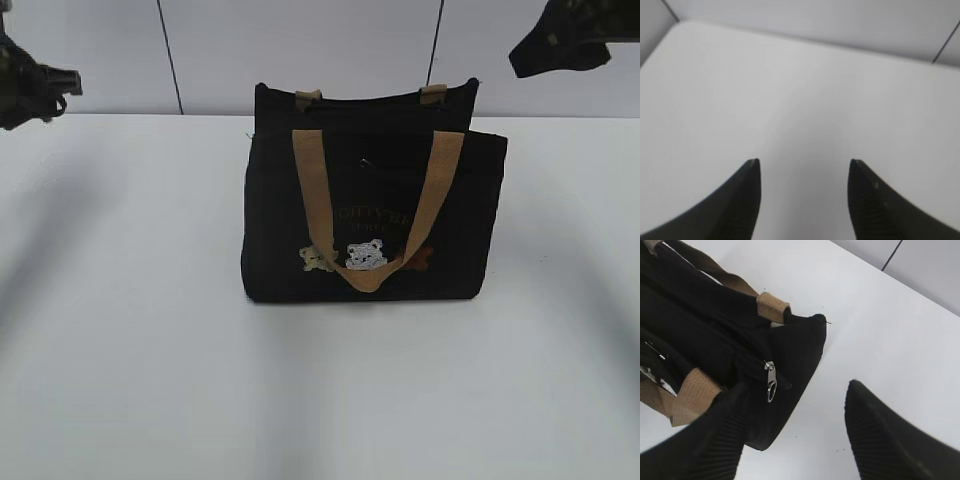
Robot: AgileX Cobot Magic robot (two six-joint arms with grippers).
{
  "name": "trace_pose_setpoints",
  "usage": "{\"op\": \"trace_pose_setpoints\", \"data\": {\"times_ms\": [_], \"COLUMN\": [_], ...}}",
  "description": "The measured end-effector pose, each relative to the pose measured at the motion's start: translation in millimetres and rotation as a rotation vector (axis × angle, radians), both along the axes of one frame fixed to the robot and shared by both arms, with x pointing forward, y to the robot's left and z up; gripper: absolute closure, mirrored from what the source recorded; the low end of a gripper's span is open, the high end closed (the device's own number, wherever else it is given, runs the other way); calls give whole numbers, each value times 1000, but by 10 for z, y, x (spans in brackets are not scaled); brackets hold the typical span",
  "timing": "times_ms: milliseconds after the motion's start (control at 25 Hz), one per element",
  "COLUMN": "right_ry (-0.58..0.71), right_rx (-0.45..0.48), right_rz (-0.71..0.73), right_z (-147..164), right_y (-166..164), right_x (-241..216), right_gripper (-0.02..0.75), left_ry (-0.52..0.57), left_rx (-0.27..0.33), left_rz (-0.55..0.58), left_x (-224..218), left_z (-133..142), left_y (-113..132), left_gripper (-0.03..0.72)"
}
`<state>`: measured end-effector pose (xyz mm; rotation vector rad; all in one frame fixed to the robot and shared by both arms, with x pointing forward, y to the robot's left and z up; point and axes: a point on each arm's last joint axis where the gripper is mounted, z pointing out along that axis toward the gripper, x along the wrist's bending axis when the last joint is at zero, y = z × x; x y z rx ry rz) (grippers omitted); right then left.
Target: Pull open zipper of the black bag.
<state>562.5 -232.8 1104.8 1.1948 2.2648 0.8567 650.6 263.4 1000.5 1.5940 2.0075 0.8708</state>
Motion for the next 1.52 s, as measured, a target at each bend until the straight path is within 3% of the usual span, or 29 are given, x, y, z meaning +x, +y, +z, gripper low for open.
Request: {"op": "trace_pose_setpoints", "data": {"times_ms": [160,320,480,720,960,1200,1320,1520], "right_ry": [22,158,358,532,524,434,372,226], "right_rx": [27,93,115,57,14,55,115,110], "right_rz": [-40,-217,-414,-524,-525,-489,-444,-364], "right_z": [54,23,-65,-133,-103,68,134,148], "right_y": [-13,-149,-465,-801,-848,-743,-648,-559], "right_x": [-64,-128,-233,-389,-520,-1153,-1489,-2081], "right_gripper": [277,277,277,277,277,302,305,307], "left_ry": [130,187,270,377,352,268,233,158], "left_rx": [-67,-121,-96,-56,-81,-134,-126,-84], "left_rz": [-103,-143,-152,-174,-198,-218,-218,-212], "left_x": [-149,-341,-616,-1093,-1546,-2309,-2673,-3256], "left_z": [49,274,550,963,1303,1382,1303,1041], "left_y": [-125,-185,-131,-35,18,111,184,328], "left_gripper": [269,269,269,269,269,270,270,270]}}
